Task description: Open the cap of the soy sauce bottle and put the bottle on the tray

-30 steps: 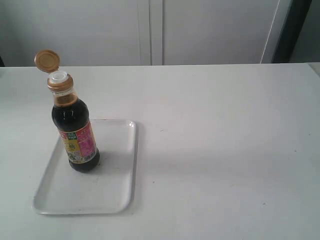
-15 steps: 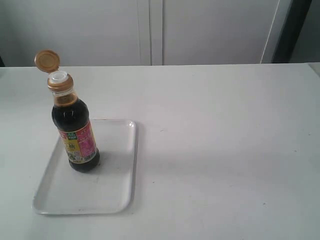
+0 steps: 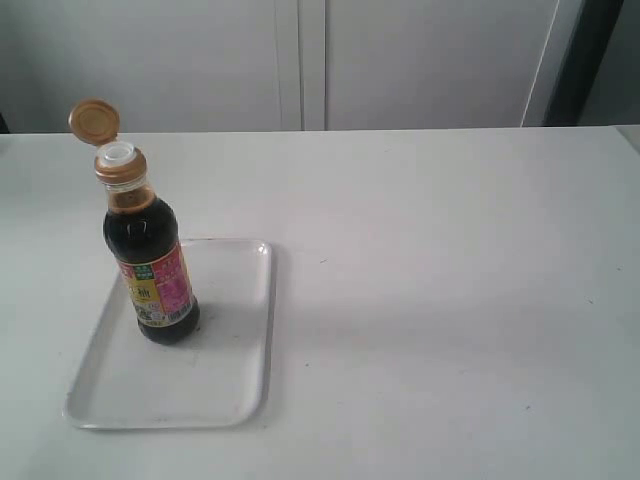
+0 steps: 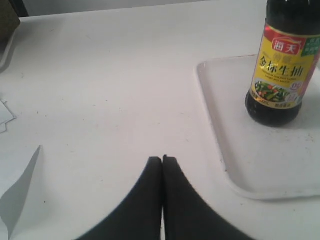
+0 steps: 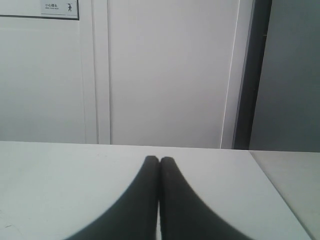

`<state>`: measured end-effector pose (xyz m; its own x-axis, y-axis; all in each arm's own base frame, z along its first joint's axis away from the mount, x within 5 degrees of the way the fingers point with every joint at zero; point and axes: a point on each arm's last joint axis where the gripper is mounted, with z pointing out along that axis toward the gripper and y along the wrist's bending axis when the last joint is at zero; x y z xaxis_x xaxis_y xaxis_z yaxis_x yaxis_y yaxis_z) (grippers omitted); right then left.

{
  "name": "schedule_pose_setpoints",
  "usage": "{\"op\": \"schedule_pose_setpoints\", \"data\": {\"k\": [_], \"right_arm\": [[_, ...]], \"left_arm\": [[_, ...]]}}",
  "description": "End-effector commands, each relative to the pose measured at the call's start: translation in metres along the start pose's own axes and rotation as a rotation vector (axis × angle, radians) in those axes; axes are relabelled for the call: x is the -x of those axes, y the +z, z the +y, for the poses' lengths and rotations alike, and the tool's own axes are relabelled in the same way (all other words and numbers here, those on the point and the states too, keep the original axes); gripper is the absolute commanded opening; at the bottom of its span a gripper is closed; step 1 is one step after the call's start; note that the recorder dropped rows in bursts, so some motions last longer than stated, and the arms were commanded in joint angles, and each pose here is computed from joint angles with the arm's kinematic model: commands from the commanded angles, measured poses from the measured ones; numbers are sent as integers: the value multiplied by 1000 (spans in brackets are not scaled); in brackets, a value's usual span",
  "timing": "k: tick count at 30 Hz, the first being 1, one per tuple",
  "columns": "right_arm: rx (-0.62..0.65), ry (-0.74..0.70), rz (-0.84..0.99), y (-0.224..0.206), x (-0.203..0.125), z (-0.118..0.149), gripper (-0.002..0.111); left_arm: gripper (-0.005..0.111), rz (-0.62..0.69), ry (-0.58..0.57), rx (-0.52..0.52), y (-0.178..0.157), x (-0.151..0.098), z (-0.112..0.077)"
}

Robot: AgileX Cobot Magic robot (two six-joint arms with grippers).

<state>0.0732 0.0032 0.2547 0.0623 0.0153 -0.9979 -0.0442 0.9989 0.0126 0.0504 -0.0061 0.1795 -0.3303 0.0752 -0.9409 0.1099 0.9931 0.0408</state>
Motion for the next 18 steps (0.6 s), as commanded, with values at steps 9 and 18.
{"op": "schedule_pose_setpoints", "data": {"k": [9,18], "right_arm": [[-9,-1,-13,-1,0,-1,0],[-9,-1,-13,-1,0,-1,0]], "left_arm": [[0,4,-23,-4,5,-11,-1],[0,3,-21,-4,5,-11,-1]]}}
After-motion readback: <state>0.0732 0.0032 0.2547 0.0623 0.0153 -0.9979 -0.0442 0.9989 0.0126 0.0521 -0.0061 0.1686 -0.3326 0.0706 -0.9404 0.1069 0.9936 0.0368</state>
